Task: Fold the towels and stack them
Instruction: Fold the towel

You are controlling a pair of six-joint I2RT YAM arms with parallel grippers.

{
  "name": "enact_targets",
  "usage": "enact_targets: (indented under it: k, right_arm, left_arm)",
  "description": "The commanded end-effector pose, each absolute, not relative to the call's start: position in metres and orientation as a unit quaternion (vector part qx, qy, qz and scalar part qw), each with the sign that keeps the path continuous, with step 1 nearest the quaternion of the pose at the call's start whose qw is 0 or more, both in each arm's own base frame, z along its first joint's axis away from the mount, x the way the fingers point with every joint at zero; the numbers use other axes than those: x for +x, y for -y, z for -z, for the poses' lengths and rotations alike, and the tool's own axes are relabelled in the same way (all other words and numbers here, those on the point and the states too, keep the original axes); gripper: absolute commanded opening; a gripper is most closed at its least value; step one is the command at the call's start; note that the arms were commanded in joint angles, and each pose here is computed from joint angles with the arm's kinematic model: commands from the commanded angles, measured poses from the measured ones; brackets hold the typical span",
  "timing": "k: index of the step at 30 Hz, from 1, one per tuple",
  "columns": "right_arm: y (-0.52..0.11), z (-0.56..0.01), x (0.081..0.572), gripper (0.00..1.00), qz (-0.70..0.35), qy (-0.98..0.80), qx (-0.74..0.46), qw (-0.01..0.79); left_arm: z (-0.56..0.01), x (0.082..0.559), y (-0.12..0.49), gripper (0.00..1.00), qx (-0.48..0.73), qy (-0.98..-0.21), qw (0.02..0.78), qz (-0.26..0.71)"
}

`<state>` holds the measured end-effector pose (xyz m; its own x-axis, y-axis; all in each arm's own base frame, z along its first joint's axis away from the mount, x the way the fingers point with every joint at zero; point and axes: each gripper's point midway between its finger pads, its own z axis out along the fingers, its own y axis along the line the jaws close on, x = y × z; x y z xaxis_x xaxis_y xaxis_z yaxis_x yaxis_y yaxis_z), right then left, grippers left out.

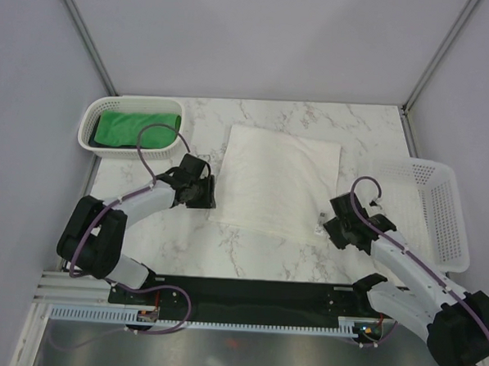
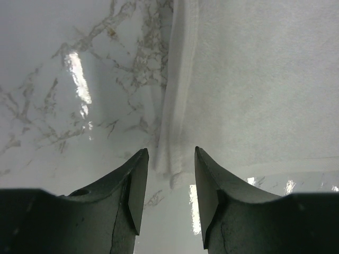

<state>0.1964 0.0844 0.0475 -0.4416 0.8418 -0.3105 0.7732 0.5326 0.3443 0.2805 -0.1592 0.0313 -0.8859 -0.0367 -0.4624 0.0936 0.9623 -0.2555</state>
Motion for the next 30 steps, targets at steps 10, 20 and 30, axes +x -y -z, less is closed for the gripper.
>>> enact_targets:
  k: [10, 20, 30]
  right_arm:
    - [-0.113, -0.163, 0.268, 0.51, -0.153, -0.862, 0.33, 0.354]
    - [-0.091, -0.172, 0.406, 0.58, -0.078, -0.901, 0.128, 0.407]
    - [-0.049, -0.118, 0.481, 0.62, -0.134, -0.916, 0.118, 0.36]
  left_arm:
    - [-0.138, 0.356, 0.165, 0.48, 0.116, -0.896, 0.412, 0.12]
    - [-0.166, 0.474, 0.216, 0.64, 0.183, -0.864, 0.417, 0.215]
    - [-0.101, 0.557, 0.212, 0.67, 0.199, -0.887, 0.392, 0.138]
